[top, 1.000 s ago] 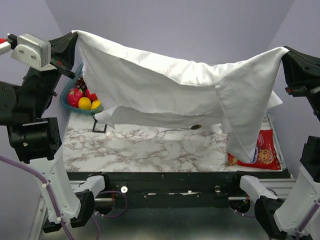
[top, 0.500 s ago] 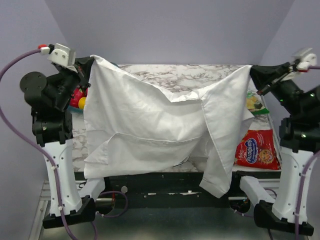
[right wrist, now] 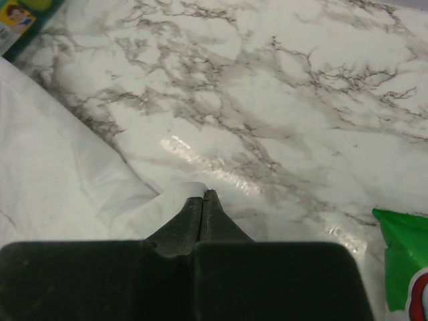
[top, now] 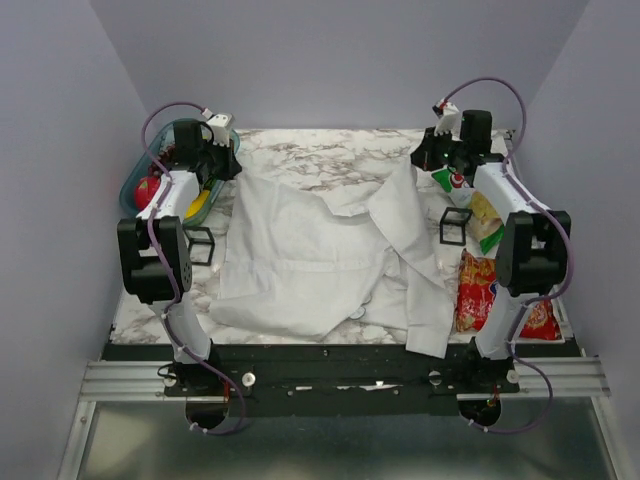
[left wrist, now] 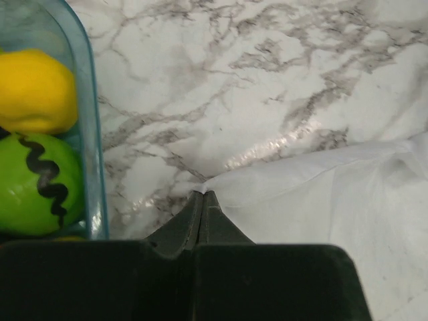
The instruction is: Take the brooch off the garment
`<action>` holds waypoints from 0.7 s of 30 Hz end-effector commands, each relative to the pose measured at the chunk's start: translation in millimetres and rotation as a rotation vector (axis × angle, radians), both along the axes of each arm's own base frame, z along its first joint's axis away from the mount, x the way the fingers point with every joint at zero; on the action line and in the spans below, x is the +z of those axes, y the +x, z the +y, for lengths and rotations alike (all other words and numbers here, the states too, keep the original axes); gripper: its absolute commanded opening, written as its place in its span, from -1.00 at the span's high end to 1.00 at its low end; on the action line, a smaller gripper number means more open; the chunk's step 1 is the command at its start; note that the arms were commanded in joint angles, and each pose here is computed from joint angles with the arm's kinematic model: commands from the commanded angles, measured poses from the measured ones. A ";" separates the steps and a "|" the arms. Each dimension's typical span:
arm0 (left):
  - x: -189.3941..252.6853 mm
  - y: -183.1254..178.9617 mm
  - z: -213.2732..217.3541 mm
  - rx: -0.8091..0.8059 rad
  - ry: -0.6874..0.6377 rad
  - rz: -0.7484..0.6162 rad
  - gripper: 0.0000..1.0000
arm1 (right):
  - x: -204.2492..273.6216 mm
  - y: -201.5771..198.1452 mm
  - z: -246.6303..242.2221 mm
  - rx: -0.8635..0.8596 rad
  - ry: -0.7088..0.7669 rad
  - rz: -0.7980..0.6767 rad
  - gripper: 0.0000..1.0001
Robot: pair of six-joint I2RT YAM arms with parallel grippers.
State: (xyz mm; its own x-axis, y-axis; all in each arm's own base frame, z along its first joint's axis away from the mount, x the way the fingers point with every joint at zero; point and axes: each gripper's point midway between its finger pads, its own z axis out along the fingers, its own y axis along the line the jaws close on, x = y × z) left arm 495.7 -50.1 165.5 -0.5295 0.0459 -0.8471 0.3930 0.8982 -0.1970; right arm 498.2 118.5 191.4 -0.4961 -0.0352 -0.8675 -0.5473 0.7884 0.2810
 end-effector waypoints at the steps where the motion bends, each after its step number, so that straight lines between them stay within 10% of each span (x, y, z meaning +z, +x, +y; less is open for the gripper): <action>1: 21.6 52.5 33.5 0.097 0.152 -0.106 1.00 | 20.4 69.2 -20.2 -0.195 -0.040 -0.106 0.99; 8: 44.6 49.3 22.3 0.104 0.145 -0.135 1.00 | 45.0 104.4 -34.7 -0.288 -0.101 -0.194 0.99; 21: 291.0 -50.8 -19.6 -0.002 -0.005 -0.570 1.00 | 256.3 -30.9 -28.3 -0.159 -0.100 -0.594 0.99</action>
